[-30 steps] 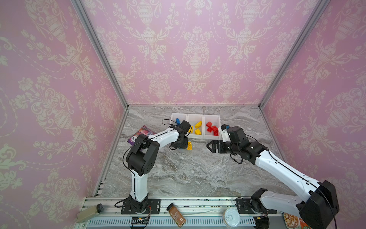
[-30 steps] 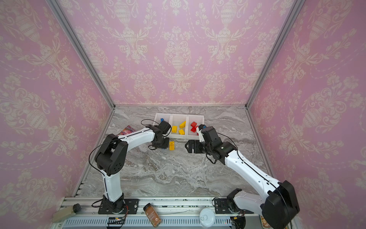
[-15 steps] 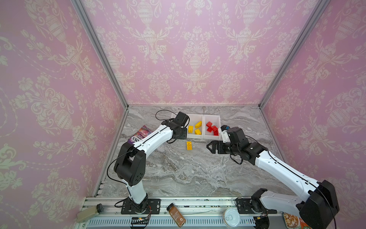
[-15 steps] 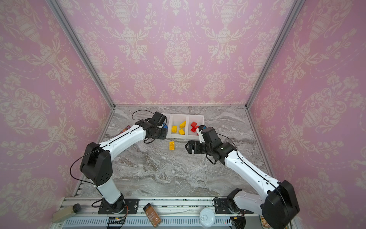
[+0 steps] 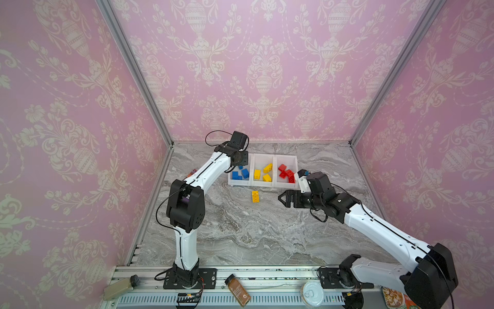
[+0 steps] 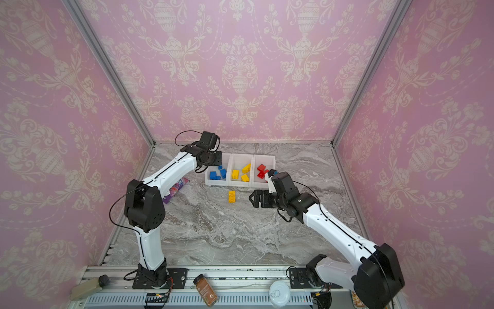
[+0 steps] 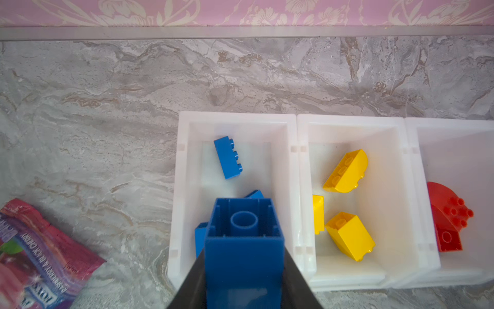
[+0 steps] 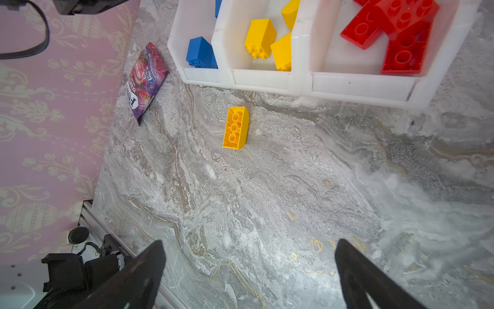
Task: Sort the legos into containers by color
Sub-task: Place the lego in the container.
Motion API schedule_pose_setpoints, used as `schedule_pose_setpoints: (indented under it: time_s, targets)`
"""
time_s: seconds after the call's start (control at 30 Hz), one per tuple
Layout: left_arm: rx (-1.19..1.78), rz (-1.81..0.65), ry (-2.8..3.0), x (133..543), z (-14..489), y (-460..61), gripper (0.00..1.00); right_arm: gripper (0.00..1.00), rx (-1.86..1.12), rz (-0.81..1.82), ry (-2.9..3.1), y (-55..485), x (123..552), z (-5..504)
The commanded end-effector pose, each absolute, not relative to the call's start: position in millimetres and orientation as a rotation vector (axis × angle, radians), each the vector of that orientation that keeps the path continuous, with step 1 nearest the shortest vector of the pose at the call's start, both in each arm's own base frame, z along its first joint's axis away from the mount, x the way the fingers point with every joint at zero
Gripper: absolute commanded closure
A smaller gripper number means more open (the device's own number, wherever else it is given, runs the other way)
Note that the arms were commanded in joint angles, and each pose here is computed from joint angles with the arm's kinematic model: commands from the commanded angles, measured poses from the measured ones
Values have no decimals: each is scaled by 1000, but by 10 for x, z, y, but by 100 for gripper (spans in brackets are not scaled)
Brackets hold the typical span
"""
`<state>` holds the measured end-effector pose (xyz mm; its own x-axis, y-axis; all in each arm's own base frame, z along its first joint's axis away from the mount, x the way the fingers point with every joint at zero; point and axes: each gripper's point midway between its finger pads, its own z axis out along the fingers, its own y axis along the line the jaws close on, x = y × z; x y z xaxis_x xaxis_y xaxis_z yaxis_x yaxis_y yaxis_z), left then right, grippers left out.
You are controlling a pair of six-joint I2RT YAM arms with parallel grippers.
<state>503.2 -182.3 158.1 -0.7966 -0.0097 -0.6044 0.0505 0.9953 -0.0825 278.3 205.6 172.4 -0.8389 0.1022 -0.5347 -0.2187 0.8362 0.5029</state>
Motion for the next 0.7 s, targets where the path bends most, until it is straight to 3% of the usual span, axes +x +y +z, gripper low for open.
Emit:
schedule_pose_setpoints:
  time_s: [0.0,0.27,0.37,0.47,0.67]
  targets:
    - [114,-81,2539,5129,1388,-1870,88,0,-72,795,2440,2074,2773,1756]
    - [122,-40,2601,5282,1076,-1907,87,0,-68,794,2441,2067,2753,1780]
    - [128,-29,2599,5300,1059,-1894,77,0,-69,791,2447,2070,2754,1761]
    - [128,-25,2591,5302,1098,-1886,59,0,-68,800,2444,2087,2763,1767]
    - [122,-28,2574,5287,1174,-1873,45,0,-80,805,2447,2132,2784,1773]
